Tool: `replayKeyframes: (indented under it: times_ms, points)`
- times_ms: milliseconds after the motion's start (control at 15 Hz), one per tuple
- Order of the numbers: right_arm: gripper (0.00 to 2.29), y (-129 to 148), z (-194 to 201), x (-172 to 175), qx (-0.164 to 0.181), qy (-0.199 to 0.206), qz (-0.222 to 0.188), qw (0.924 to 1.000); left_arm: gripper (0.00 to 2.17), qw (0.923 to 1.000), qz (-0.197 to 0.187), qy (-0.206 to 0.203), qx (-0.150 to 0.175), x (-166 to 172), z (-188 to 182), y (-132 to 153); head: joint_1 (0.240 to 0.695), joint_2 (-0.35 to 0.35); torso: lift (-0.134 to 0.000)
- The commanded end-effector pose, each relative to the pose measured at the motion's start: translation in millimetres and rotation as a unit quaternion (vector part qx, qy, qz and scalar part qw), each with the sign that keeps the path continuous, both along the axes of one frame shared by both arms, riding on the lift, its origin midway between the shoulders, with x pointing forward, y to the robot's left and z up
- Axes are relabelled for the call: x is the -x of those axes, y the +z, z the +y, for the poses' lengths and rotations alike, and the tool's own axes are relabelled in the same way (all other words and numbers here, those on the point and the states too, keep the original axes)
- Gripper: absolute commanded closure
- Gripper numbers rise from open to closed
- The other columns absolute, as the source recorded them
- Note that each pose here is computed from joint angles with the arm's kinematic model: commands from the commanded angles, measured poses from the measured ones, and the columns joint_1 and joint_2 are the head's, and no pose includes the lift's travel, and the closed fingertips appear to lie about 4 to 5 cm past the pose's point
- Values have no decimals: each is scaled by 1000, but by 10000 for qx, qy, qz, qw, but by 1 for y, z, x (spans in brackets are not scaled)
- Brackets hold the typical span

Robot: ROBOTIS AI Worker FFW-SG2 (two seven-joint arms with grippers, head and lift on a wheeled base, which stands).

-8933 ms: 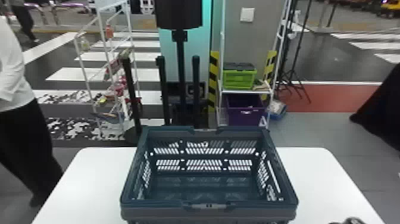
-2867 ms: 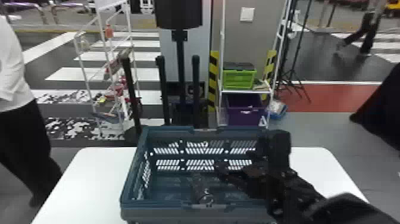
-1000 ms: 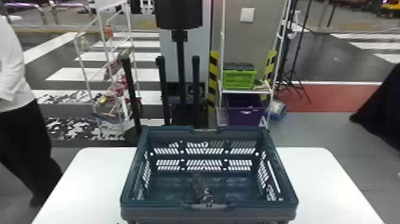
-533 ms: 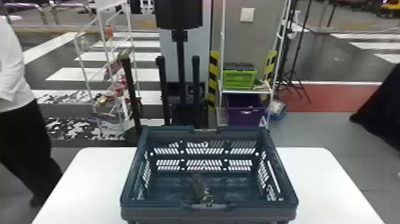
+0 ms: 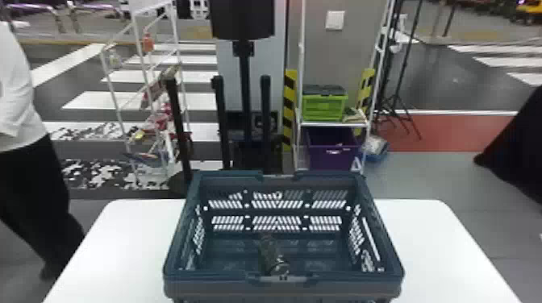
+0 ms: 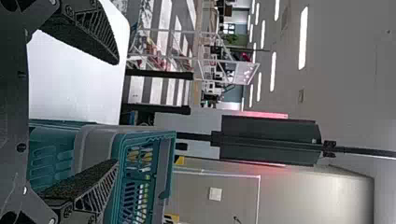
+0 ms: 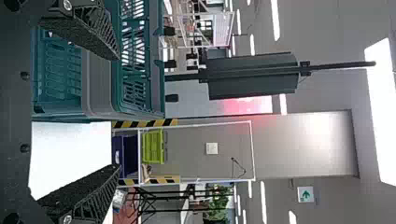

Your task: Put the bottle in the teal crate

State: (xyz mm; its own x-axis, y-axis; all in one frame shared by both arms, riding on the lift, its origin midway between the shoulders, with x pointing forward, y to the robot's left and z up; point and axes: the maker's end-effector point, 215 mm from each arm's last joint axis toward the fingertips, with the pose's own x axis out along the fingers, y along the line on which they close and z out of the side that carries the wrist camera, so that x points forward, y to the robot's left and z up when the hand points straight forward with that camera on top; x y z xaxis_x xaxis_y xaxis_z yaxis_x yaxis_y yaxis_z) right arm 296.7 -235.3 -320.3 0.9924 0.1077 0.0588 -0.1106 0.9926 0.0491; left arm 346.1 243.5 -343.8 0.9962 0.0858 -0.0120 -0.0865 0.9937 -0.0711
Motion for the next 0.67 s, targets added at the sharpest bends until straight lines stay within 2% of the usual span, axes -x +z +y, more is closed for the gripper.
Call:
replayKeyframes:
  times_ms: [0,600]
  points:
    - [66,0,-1,0,6,-4,-3,10000,140,10000,-13,4,1,-1,0,0,499,0,0]
    - [70,6,-1,2,-23,-31,-125,9999,140,10000,-3,-42,-28,3,-2,1,499,0,0]
